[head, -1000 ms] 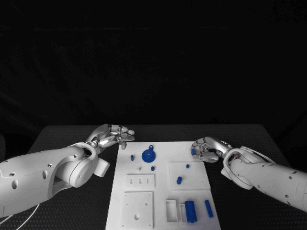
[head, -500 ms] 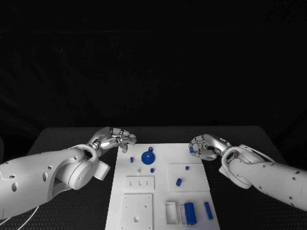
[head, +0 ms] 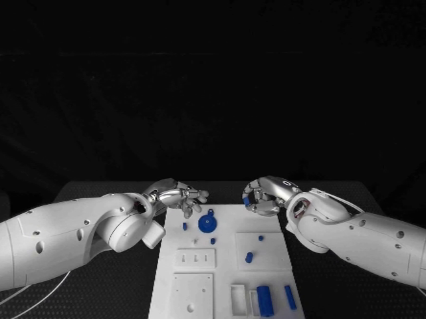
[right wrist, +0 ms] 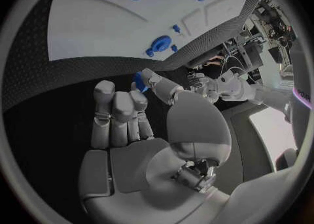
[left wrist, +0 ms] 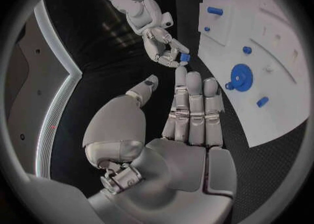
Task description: Assemble the parts on the task board
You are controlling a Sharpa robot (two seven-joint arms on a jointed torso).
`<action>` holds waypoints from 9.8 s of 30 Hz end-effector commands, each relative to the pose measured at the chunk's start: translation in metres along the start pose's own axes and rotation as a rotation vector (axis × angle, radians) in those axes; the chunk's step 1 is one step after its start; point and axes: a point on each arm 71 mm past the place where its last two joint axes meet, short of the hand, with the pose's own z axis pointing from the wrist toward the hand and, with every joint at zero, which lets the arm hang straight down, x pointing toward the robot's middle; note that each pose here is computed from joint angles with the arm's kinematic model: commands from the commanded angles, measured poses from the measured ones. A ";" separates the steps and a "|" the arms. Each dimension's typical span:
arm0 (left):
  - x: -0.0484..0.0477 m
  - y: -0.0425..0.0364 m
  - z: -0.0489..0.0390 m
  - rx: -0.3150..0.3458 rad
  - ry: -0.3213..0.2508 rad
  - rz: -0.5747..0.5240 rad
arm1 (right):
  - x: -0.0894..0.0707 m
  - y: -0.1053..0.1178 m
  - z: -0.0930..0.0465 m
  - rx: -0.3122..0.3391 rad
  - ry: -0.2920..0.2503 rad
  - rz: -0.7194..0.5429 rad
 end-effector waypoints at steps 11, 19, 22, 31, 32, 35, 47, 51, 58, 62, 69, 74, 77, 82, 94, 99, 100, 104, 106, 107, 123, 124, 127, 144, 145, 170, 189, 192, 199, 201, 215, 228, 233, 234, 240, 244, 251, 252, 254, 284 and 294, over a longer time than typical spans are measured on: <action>0.0206 -0.0019 0.0150 -0.142 0.029 0.090 | 0.013 0.056 0.011 -0.069 0.057 -0.042; 0.0247 -0.0034 0.0174 -0.147 0.030 0.109 | 0.016 0.069 0.013 -0.095 0.056 -0.041; 0.0254 -0.0034 0.0179 -0.150 0.031 0.117 | 0.016 0.072 0.013 -0.102 0.055 -0.040; 0.0257 -0.0032 0.0183 -0.154 0.030 0.125 | 0.017 0.080 0.013 -0.123 0.057 -0.037; 0.0255 -0.0032 0.0183 -0.154 0.028 0.125 | 0.017 0.081 0.013 -0.125 0.058 -0.037; 0.0238 -0.0027 0.0180 -0.155 0.022 0.124 | 0.018 0.083 0.012 -0.131 0.063 -0.036; 0.0250 -0.0024 0.0180 -0.155 0.045 0.127 | 0.019 0.088 0.013 -0.142 0.067 -0.033; 0.0252 -0.0025 0.0180 -0.153 0.046 0.124 | 0.020 0.090 0.015 -0.142 0.069 -0.033; 0.0270 -0.0032 0.0183 -0.152 0.051 0.123 | 0.022 0.094 0.016 -0.150 0.075 -0.032; 0.0267 -0.0034 0.0186 -0.150 0.048 0.118 | 0.022 0.095 0.016 -0.155 0.079 -0.031; 0.0263 -0.0034 0.0196 -0.152 0.043 0.113 | 0.023 0.097 0.016 -0.157 0.084 -0.029; 0.0276 -0.0036 0.0207 -0.156 0.047 0.114 | 0.024 0.097 0.016 -0.157 0.084 -0.030; 0.0283 -0.0039 0.0213 -0.156 0.048 0.115 | 0.024 0.098 0.016 -0.158 0.085 -0.030; 0.0294 -0.0040 0.0224 -0.162 0.050 0.116 | 0.024 0.099 0.017 -0.160 0.086 -0.029; 0.0299 -0.0033 0.0254 -0.181 0.045 0.121 | 0.025 0.101 0.016 -0.163 0.088 -0.028; 0.0311 -0.0035 0.0263 -0.187 0.044 0.125 | 0.025 0.102 0.016 -0.164 0.090 -0.030; 0.0313 -0.0035 0.0265 -0.188 0.045 0.126 | 0.025 0.102 0.016 -0.164 0.090 -0.030; 0.0321 -0.0037 0.0270 -0.190 0.046 0.126 | 0.026 0.102 0.016 -0.163 0.094 -0.032; 0.0321 -0.0037 0.0270 -0.191 0.044 0.126 | 0.026 0.101 0.016 -0.161 0.095 -0.033; 0.0320 -0.0036 0.0268 -0.191 0.044 0.126 | 0.026 0.101 0.016 -0.159 0.096 -0.034; 0.0266 -0.0015 0.0249 -0.196 0.026 0.112 | 0.026 0.097 0.015 -0.153 0.100 -0.037; 0.0265 -0.0014 0.0248 -0.196 0.025 0.111 | 0.026 0.097 0.015 -0.152 0.101 -0.038; 0.0263 -0.0011 0.0247 -0.198 0.027 0.112 | 0.026 0.095 0.015 -0.149 0.101 -0.039; 0.0242 0.0004 0.0234 -0.206 0.022 0.130 | 0.025 0.088 0.014 -0.121 0.093 -0.030; 0.0238 0.0006 0.0231 -0.207 0.021 0.131 | 0.025 0.087 0.014 -0.119 0.090 -0.030; 0.0226 0.0028 0.0224 -0.221 0.024 0.183 | 0.022 0.076 0.012 -0.087 0.058 -0.030; 0.0212 0.0093 0.0066 -0.121 -0.073 0.558 | 0.005 0.010 -0.003 0.042 0.005 -0.071; 0.0227 0.0121 0.0019 -0.106 -0.095 0.599 | 0.002 0.004 -0.006 0.051 -0.001 -0.066; 0.0286 0.0274 -0.0086 -0.104 -0.147 0.668 | -0.001 -0.003 -0.012 0.063 -0.004 -0.052; 0.0307 0.0316 -0.0108 -0.106 -0.158 0.672 | -0.002 -0.004 -0.013 0.063 -0.004 -0.049; 0.0425 0.0591 -0.0210 -0.110 -0.229 0.669 | -0.003 -0.013 -0.016 0.089 0.003 -0.035; 0.0577 0.0848 -0.0254 -0.132 -0.233 0.668 | -0.004 -0.016 -0.017 0.097 0.007 -0.035; 0.0661 0.0933 -0.0253 -0.140 -0.219 0.671 | -0.004 -0.017 -0.017 0.099 0.007 -0.036; 0.0673 0.0945 -0.0253 -0.137 -0.220 0.673 | -0.004 -0.017 -0.017 0.100 0.007 -0.036; 0.0709 0.0976 -0.0262 -0.124 -0.222 0.683 | -0.004 -0.018 -0.018 0.103 0.006 -0.037; 0.0704 0.0980 -0.0255 -0.123 -0.222 0.690 | -0.004 -0.018 -0.018 0.103 0.007 -0.036; 0.0731 0.0972 -0.0217 -0.120 -0.213 0.701 | -0.004 -0.019 -0.018 0.105 0.008 -0.037; 0.0734 0.0973 -0.0209 -0.121 -0.212 0.702 | -0.004 -0.019 -0.018 0.104 0.008 -0.036; 0.0738 0.0974 -0.0196 -0.124 -0.212 0.703 | -0.004 -0.018 -0.018 0.104 0.008 -0.036; 0.0797 0.1045 -0.0138 -0.196 -0.146 0.739 | -0.004 -0.018 -0.018 0.103 0.012 -0.036; 0.0808 0.1057 -0.0131 -0.212 -0.128 0.748 | -0.004 -0.018 -0.018 0.102 0.013 -0.035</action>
